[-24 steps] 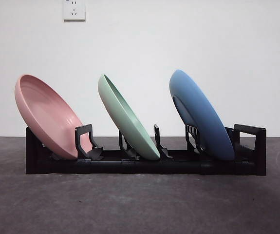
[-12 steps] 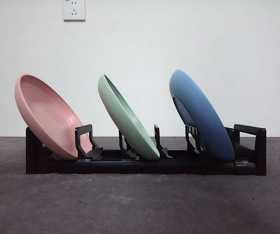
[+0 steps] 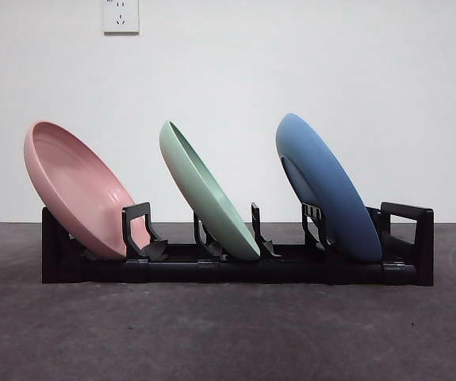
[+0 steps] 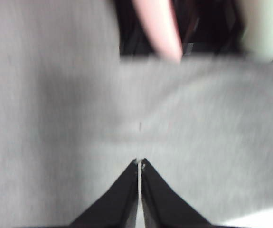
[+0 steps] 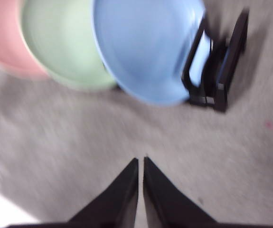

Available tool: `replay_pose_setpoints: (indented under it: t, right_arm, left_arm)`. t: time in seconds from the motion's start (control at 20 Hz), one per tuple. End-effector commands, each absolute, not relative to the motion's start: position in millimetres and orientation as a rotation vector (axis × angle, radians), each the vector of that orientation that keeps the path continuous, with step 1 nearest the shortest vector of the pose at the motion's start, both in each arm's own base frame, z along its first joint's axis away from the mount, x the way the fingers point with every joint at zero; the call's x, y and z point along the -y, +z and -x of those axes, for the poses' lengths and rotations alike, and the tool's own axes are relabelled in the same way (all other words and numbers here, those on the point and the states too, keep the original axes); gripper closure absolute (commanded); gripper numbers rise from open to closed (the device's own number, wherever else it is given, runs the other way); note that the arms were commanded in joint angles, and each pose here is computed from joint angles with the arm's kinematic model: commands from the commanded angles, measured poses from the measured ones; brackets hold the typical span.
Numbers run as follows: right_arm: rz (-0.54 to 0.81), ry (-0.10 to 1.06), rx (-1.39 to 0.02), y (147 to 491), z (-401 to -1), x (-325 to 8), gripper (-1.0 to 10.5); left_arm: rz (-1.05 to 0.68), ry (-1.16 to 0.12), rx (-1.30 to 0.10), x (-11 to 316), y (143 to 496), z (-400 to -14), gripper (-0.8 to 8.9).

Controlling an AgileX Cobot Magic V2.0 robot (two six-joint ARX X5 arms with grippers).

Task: Place the plate

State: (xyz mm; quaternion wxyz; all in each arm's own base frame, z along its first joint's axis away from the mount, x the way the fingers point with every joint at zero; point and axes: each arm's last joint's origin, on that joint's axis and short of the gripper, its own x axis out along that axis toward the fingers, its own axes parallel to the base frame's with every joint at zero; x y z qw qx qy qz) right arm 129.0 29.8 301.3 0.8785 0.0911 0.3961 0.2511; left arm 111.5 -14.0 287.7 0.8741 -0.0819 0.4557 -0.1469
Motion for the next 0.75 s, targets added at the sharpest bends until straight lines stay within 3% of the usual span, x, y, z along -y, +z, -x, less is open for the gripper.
replay_pose_setpoints:
  t: [0.05,0.15,0.2,0.5,0.75]
  right_arm:
    - [-0.064,0.528,-0.858,302,-140,-34,7.9]
    - [-0.045,0.519,-0.88,300,-145,-37,5.9]
    - [-0.044,0.523,-0.883,299,-146,-37,5.9]
    - [-0.103,0.53,-0.915,301,-150,-46,6.0]
    - [-0.141,0.523,-1.002,324,-182,-69,6.0]
  left_arm:
    - [0.141,-0.328,-0.918,15,296,-118,7.59]
    - [0.137,-0.33,-0.884,15,299,-120,5.46]
    - [0.135,-0.331,-0.871,15,300,-120,4.92]
    - [0.145,-0.326,-0.871,15,300,-120,5.01]
    - [0.145,-0.327,-0.869,15,300,-121,5.01]
